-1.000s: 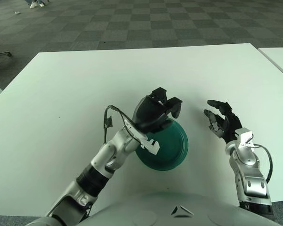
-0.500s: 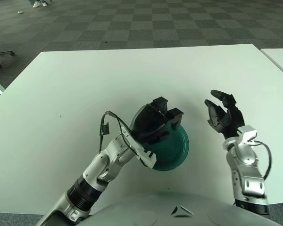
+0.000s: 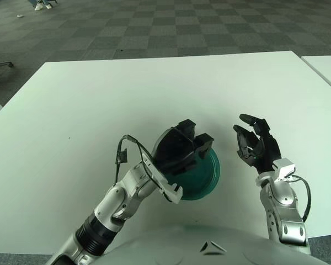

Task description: Put the charger into the plate.

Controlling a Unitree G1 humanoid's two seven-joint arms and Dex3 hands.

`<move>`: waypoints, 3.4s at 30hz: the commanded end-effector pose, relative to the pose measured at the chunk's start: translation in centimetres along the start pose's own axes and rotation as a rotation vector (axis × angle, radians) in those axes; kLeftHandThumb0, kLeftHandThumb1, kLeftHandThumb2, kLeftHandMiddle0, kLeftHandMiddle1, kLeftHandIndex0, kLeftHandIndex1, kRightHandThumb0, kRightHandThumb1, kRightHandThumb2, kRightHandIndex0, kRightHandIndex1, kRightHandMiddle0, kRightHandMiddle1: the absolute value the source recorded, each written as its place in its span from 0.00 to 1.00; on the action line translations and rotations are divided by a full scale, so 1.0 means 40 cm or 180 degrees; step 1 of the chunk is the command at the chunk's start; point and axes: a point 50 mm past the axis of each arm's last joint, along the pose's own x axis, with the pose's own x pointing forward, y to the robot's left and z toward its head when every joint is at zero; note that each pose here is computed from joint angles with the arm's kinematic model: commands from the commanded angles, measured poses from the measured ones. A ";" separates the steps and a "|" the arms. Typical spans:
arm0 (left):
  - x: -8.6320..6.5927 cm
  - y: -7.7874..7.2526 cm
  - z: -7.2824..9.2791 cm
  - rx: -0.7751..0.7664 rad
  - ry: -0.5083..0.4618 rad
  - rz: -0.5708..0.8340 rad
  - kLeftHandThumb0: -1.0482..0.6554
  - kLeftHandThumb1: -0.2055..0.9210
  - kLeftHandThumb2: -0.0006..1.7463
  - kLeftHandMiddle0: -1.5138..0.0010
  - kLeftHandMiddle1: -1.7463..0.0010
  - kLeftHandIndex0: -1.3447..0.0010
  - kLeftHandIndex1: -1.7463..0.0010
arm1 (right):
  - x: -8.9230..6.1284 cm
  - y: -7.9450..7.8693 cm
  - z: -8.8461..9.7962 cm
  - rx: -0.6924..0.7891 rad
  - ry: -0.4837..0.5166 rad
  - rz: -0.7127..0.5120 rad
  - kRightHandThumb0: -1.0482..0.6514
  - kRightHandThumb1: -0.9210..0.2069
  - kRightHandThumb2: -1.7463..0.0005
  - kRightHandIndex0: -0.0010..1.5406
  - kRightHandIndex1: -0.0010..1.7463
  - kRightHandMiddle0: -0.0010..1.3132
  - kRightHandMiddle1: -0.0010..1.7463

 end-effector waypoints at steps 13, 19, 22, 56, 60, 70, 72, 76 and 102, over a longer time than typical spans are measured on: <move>-0.008 0.019 0.014 -0.0126 -0.0020 -0.0252 0.38 0.79 0.48 0.56 0.00 0.74 0.00 | -0.022 0.041 0.043 -0.0146 -0.0173 0.0129 0.33 0.11 0.64 0.23 0.14 0.00 0.48; -0.018 0.020 0.007 -0.0031 0.0006 -0.0452 0.09 0.98 0.46 0.79 0.00 0.93 0.01 | 0.022 0.105 0.049 0.0588 -0.0191 0.0281 0.35 0.11 0.64 0.23 0.25 0.00 0.51; -0.019 0.025 0.005 -0.0011 -0.0035 -0.0428 0.03 0.99 0.49 0.88 0.00 0.97 0.03 | 0.020 0.122 0.036 0.1004 -0.0093 0.0419 0.36 0.15 0.62 0.20 0.34 0.00 0.52; -0.026 0.075 -0.013 0.0138 0.0139 -0.0479 0.00 1.00 0.51 1.00 1.00 1.00 1.00 | -0.003 0.040 -0.064 0.1766 -0.0030 0.0163 0.35 0.30 0.59 0.19 0.26 0.00 0.45; -0.014 0.069 -0.070 0.0151 0.0388 -0.0215 0.00 1.00 0.49 1.00 1.00 1.00 1.00 | 0.000 -0.067 -0.132 0.0635 0.0306 -0.0024 0.32 0.21 0.63 0.19 0.20 0.00 0.40; -0.143 0.063 -0.192 -0.1673 0.1515 0.2174 0.10 1.00 0.34 0.76 0.94 0.99 0.50 | 0.011 -0.029 -0.041 -0.0286 0.0094 -0.0093 0.27 0.01 0.71 0.24 0.12 0.00 0.41; -0.163 0.061 -0.207 -0.2006 0.1711 0.2620 0.12 1.00 0.32 0.73 0.93 0.98 0.46 | 0.015 -0.005 -0.025 -0.0299 0.0040 -0.0083 0.26 0.01 0.70 0.23 0.11 0.00 0.41; -0.204 0.052 -0.214 -0.2586 0.2146 0.3395 0.20 1.00 0.31 0.74 0.73 0.90 0.36 | 0.020 0.060 -0.021 -0.0191 -0.0004 0.0018 0.26 0.01 0.70 0.23 0.10 0.00 0.41; -0.341 -0.124 -0.203 -0.2935 0.3154 0.3281 0.21 1.00 0.46 0.78 0.56 0.78 0.31 | 0.027 0.010 -0.058 0.0290 0.0207 0.0001 0.33 0.19 0.63 0.26 0.24 0.00 0.50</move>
